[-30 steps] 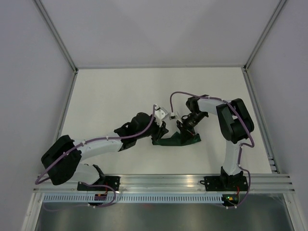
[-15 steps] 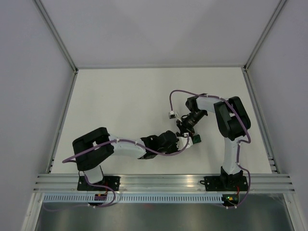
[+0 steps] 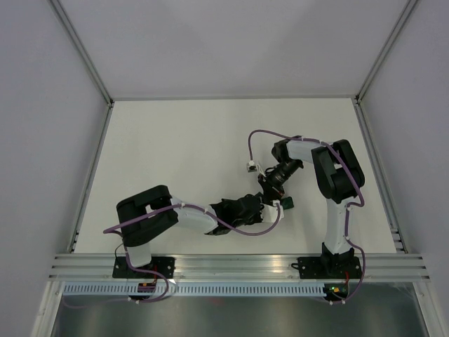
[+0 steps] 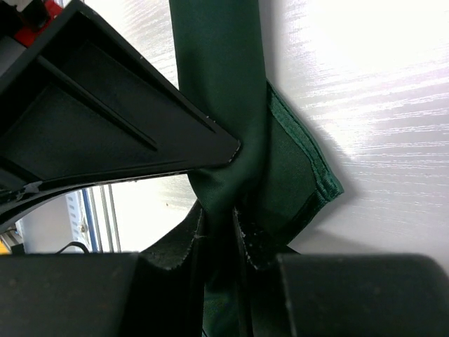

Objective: Fold the napkin, place the utensils inside, and roll it up
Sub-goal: Roll the napkin with the utensil

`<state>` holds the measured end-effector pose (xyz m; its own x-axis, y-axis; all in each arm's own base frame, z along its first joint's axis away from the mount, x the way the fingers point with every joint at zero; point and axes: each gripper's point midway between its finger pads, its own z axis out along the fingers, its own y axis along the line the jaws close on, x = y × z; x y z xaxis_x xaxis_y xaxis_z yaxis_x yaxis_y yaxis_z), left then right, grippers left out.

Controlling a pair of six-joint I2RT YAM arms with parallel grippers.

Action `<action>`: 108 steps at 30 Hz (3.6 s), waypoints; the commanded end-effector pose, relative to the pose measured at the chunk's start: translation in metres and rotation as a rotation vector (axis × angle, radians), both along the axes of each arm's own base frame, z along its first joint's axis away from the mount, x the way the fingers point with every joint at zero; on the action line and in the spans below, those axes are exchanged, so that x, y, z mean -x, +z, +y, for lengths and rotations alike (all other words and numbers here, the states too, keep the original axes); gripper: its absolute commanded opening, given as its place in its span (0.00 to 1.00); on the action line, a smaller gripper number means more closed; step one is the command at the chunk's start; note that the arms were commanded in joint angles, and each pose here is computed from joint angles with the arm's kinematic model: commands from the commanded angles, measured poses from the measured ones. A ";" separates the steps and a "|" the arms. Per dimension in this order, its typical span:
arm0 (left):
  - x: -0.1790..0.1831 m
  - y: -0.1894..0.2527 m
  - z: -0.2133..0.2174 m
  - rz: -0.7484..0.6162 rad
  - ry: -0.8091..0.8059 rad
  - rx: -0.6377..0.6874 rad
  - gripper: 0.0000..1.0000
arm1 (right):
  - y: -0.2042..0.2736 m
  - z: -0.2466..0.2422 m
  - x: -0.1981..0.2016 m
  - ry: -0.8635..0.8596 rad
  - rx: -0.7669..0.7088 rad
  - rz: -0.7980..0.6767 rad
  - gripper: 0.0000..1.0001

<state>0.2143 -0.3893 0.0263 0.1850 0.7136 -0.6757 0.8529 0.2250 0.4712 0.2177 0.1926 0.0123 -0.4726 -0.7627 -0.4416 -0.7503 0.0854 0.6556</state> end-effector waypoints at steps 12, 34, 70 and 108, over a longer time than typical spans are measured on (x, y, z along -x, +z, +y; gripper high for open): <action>0.024 -0.044 0.014 0.152 -0.071 -0.158 0.02 | -0.009 -0.013 -0.037 0.015 0.041 -0.185 0.43; 0.011 -0.039 0.020 0.624 0.021 -0.094 0.02 | 0.112 -0.072 -0.123 -0.515 -0.108 -0.555 0.48; 0.002 -0.057 0.015 1.237 0.084 -0.092 0.06 | 0.015 -0.013 -0.007 -0.060 0.010 -0.892 0.54; -0.085 0.105 0.071 0.517 0.359 0.583 0.42 | -0.027 -0.027 -0.036 0.017 0.125 -0.342 0.01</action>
